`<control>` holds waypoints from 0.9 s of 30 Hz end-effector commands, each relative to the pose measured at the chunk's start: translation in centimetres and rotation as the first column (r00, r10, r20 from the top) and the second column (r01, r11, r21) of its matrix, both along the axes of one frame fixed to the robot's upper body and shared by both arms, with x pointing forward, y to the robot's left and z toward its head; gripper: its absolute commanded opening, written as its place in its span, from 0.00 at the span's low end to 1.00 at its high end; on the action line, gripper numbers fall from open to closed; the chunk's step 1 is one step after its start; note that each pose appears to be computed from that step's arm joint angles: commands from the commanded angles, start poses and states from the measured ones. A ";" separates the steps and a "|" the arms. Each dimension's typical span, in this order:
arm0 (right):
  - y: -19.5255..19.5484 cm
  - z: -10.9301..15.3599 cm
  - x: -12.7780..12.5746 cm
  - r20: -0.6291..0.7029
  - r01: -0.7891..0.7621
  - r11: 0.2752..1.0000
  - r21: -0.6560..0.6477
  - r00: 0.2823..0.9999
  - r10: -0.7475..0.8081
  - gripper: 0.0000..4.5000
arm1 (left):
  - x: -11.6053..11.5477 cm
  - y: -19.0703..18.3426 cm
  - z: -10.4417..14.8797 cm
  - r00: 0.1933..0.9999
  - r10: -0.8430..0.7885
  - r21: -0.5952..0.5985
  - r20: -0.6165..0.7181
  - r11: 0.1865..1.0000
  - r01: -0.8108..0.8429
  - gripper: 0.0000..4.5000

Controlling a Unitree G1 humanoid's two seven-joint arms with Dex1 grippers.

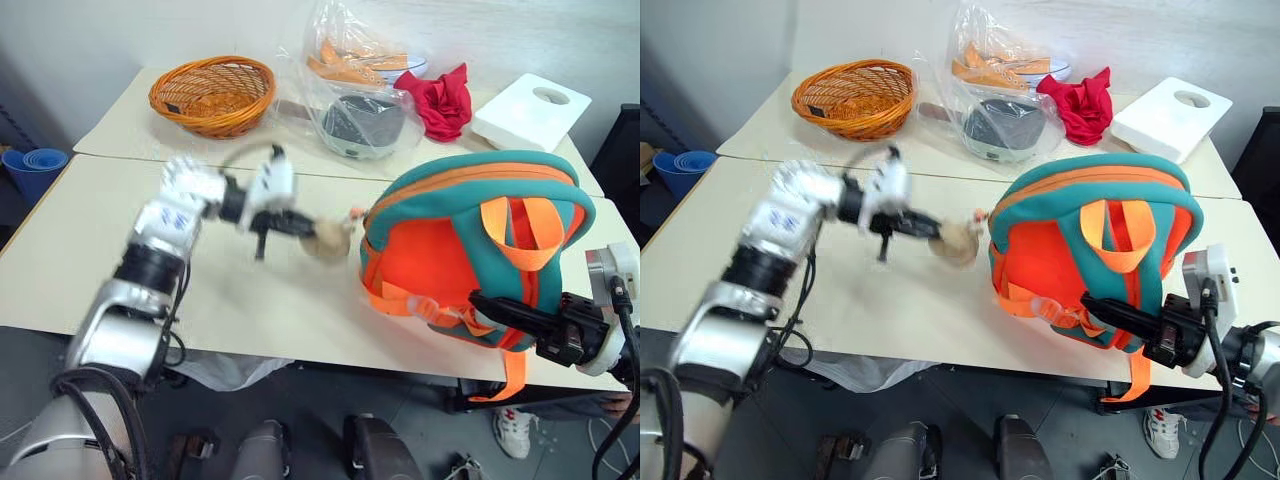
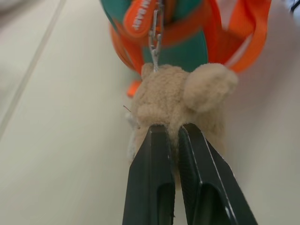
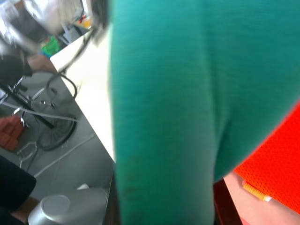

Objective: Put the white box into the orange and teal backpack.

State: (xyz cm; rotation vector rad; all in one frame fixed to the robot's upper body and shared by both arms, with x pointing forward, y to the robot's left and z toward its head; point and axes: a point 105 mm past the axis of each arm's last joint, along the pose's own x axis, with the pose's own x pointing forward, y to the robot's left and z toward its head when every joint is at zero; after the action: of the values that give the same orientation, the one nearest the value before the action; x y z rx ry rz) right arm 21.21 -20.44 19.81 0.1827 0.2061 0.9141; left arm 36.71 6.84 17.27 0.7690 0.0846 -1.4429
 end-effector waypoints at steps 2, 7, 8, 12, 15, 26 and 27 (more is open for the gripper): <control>-0.9 0.8 0.1 0.046 0.024 1.000 -0.005 0.999 -0.024 0.00 | 0.7 -1.4 0.2 0.987 0.015 0.016 0.159 1.000 -0.018 0.00; -0.9 0.6 0.7 0.066 0.039 0.999 -0.011 0.997 -0.039 0.00 | -0.3 -3.6 -0.7 0.996 0.020 -0.082 0.092 0.997 -0.013 0.00; -0.9 0.6 0.8 0.081 0.047 0.999 -0.023 0.996 -0.045 0.00 | -0.3 -3.6 -0.7 0.997 0.035 -0.102 0.065 0.994 -0.028 0.00; -2.2 0.4 1.6 0.104 0.103 0.990 -0.097 0.990 -0.093 0.07 | -0.5 -1.3 0.8 0.988 0.079 -0.209 -0.131 0.972 -0.105 0.15; -4.2 1.3 0.7 0.081 0.089 0.984 -0.158 0.994 -0.076 0.30 | -0.9 2.5 2.0 0.965 0.105 -0.240 -0.239 0.957 -0.163 0.35; -13.8 6.4 -2.8 0.086 0.284 0.945 -0.162 0.958 -0.274 1.00 | -3.6 12.7 9.1 0.905 0.157 -0.361 -0.396 0.879 -0.311 0.99; -14.4 6.3 -2.8 0.102 0.315 0.934 -0.167 0.948 -0.302 1.00 | -3.7 13.1 9.4 0.909 0.175 -0.371 -0.377 0.871 -0.322 0.99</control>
State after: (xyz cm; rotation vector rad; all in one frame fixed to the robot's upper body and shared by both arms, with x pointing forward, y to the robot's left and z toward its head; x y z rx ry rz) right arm 18.80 -33.88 25.38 0.0444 0.2254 0.6215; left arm 33.57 20.21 24.99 0.1140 0.1873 -1.2473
